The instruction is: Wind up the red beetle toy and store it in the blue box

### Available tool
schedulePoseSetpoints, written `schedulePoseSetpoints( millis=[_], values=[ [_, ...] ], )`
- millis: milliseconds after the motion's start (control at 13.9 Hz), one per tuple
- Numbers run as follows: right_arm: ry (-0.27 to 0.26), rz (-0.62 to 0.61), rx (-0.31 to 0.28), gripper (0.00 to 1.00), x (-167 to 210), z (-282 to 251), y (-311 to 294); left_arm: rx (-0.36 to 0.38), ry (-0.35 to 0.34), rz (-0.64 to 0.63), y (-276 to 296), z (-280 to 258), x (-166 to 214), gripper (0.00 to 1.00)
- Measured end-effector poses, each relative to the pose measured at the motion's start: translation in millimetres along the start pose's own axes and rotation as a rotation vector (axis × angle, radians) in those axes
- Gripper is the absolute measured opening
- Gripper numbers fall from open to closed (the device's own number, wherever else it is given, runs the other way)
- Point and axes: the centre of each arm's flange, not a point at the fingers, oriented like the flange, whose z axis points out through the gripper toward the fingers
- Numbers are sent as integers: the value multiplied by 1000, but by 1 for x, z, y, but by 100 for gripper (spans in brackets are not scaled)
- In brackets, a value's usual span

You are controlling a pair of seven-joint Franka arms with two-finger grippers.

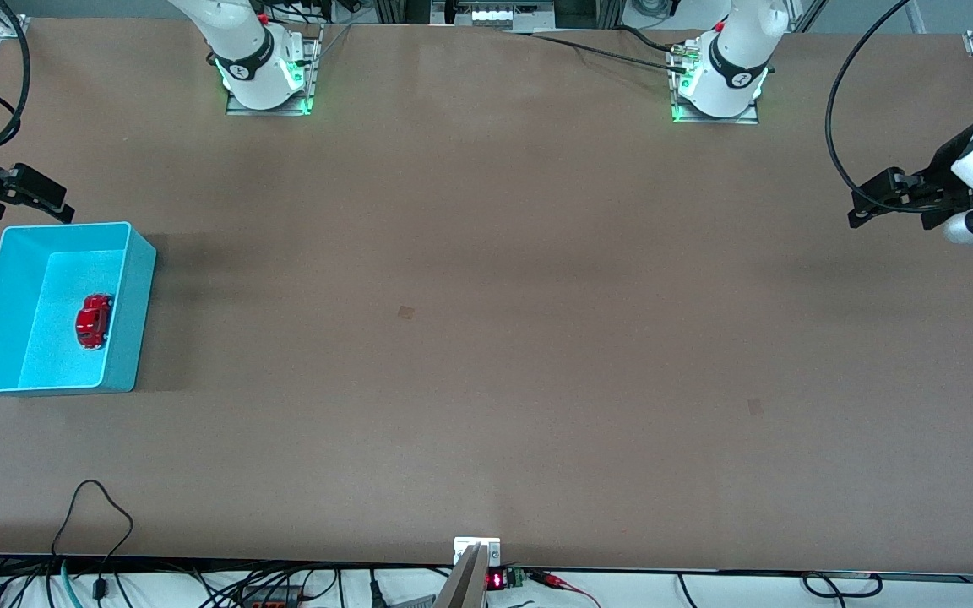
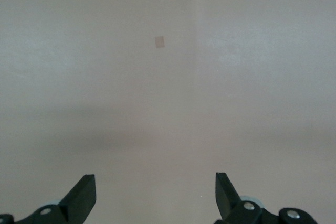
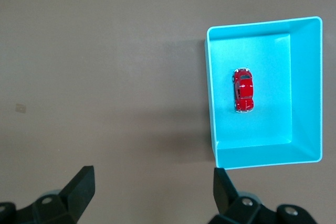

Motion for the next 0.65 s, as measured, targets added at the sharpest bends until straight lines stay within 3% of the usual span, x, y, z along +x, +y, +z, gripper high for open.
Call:
schedulePoseSetpoints(
  millis=[649],
  values=[
    [-52, 2, 3, 100, -8, 1, 1, 0, 0, 1, 1, 0, 0, 100]
  ],
)
